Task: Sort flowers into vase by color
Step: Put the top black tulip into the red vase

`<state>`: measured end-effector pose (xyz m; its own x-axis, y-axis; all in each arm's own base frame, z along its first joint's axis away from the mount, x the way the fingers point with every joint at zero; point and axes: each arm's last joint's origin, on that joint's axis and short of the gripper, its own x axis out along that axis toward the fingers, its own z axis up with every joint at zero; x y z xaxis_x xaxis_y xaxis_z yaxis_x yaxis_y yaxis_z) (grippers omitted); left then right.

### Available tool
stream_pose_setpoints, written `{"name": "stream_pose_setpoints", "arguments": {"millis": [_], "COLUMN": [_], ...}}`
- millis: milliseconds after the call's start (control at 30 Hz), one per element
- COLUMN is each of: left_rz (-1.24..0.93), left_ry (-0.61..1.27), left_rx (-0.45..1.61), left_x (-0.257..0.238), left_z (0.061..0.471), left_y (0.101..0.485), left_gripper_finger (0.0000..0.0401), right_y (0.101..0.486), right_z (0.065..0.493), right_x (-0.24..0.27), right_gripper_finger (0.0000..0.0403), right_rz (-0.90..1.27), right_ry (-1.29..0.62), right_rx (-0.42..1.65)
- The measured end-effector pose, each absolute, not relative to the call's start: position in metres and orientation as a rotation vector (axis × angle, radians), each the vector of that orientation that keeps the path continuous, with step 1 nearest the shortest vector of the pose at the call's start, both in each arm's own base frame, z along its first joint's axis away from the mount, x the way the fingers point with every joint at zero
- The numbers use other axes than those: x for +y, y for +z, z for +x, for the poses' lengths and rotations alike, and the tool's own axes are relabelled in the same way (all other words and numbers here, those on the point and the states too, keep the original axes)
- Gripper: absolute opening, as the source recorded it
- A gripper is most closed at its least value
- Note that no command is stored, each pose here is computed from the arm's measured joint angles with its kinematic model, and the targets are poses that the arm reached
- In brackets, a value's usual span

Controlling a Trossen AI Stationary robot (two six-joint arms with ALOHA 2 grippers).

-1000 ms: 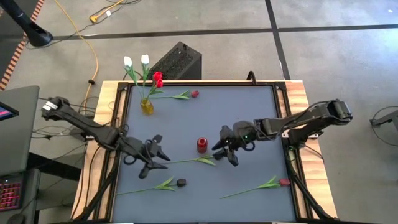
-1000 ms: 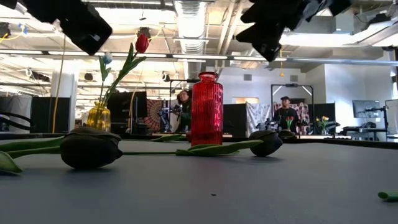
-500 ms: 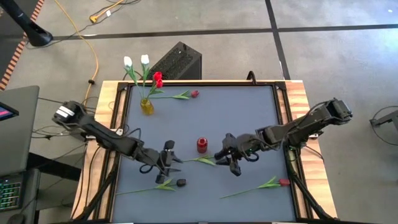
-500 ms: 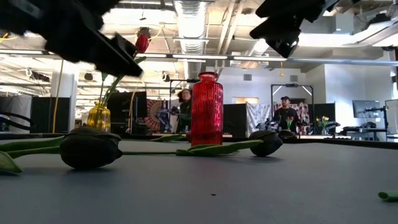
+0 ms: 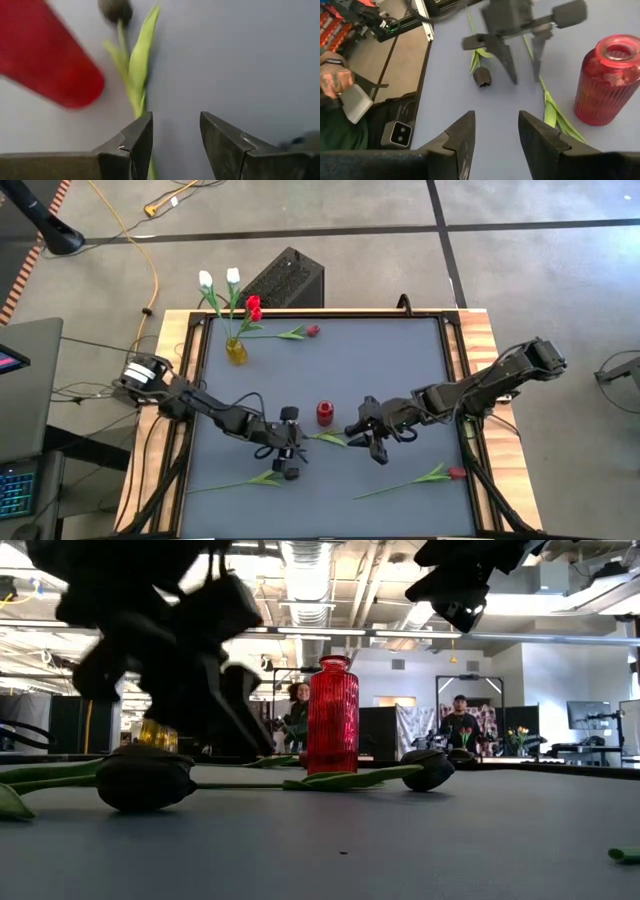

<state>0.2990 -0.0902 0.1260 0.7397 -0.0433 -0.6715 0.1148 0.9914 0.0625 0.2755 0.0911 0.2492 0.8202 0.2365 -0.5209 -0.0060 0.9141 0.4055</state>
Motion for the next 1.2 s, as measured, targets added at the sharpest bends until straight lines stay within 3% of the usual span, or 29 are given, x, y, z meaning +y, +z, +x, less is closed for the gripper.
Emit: {"name": "stream_pose_setpoints", "arguments": {"millis": [300,667,1033,1200], "left_rz": [0.003,0.032,0.069,0.090], "left_ry": [-0.125,-0.145,-0.191,-0.159], "left_rx": [0.827,0.829,0.758,0.715], "left_x": [-0.074,-0.071,-0.075,-0.074], "left_z": [0.303,0.303,0.303,0.300], "left_y": [0.113,0.114,0.126,0.142], "left_gripper_finger": [0.0116,0.0005,0.0010,0.0043], "right_y": [0.248,0.248,0.248,0.248], "right_z": [0.272,0.267,0.265,0.265], "right_x": [0.100,0.111,0.116,0.115], "right_gripper_finger": [0.0175,0.0175,0.0175,0.0175], "right_rz": [0.415,0.459,0.471,0.471], "right_ry": [0.129,0.095,0.097,0.096], "right_rx": [0.611,0.607,0.609,0.609]}}
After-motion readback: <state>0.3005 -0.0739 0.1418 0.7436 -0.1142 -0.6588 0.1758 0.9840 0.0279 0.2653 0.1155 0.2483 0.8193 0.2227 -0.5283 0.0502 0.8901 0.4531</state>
